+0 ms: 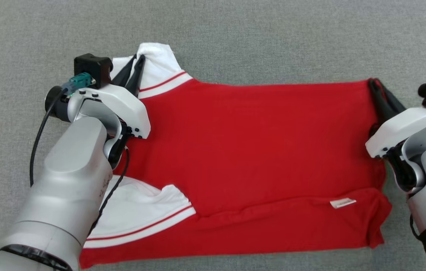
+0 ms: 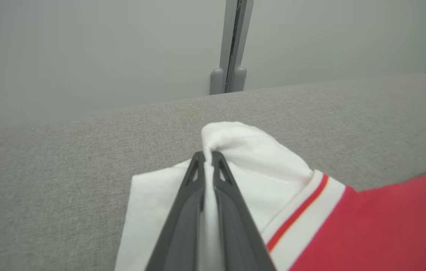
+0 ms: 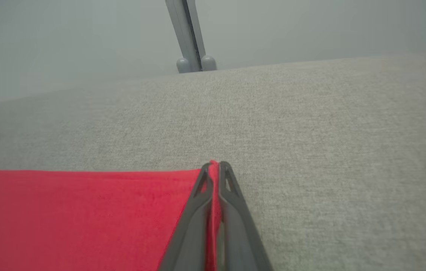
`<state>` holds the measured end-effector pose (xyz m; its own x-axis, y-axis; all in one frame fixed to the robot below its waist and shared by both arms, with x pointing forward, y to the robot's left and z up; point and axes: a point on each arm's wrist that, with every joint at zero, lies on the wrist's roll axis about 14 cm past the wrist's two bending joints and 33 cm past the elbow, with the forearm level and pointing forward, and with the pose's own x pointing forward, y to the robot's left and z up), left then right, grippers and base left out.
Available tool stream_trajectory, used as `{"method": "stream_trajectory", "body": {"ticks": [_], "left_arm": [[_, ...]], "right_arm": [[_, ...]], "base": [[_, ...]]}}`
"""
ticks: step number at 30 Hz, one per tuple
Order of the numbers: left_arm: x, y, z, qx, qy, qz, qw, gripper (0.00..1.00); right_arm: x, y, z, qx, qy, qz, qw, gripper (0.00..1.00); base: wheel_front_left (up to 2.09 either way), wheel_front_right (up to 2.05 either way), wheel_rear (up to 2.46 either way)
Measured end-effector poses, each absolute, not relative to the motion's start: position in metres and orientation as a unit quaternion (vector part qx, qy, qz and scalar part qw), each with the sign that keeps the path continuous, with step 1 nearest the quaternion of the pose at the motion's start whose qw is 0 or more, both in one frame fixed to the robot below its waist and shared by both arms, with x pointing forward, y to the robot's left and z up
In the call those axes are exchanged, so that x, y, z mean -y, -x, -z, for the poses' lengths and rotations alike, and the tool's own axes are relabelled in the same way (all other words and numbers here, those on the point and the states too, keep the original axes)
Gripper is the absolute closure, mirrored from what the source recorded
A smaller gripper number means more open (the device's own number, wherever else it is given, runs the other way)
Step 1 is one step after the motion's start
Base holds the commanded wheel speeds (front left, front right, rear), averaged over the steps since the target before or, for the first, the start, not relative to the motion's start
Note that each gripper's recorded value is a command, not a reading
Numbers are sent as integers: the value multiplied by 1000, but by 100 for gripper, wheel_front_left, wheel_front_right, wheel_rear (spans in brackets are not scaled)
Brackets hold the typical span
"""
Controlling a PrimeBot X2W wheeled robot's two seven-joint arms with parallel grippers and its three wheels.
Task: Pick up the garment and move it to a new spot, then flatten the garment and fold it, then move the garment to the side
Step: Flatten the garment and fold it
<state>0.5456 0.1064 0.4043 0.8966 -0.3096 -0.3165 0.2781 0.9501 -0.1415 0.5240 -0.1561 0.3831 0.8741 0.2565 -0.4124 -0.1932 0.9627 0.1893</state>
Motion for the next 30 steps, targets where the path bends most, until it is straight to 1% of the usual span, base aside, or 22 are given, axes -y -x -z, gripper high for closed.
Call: {"method": "stream_trajectory", "body": {"ticks": [3,6,8,13,20,24,30], "left_arm": [[-108,-552,-422,-141,44,155,977,100],[-110,-562,-450,-95,39,156,982,100],[-112,-563,-462,-74,35,157,984,100],[-114,-549,-461,-63,34,157,985,100],[-119,-515,-451,-57,33,149,987,100],[-124,-486,-432,-79,35,139,987,100],[-129,-440,-411,-110,41,118,986,100]], "right_arm": [[162,-533,-401,-185,-71,-114,974,100],[162,-539,-416,-153,-74,-116,979,100],[161,-539,-420,-146,-74,-118,979,100],[158,-536,-426,-133,-77,-123,980,100],[147,-513,-423,-125,-85,-143,978,100],[142,-492,-415,-130,-93,-148,976,100],[143,-458,-401,-150,-113,-137,973,100]], "base": [[0,0,0],[0,0,0],[0,0,0],[0,0,0],[0,0,0],[0,0,0],[0,0,0]]}}
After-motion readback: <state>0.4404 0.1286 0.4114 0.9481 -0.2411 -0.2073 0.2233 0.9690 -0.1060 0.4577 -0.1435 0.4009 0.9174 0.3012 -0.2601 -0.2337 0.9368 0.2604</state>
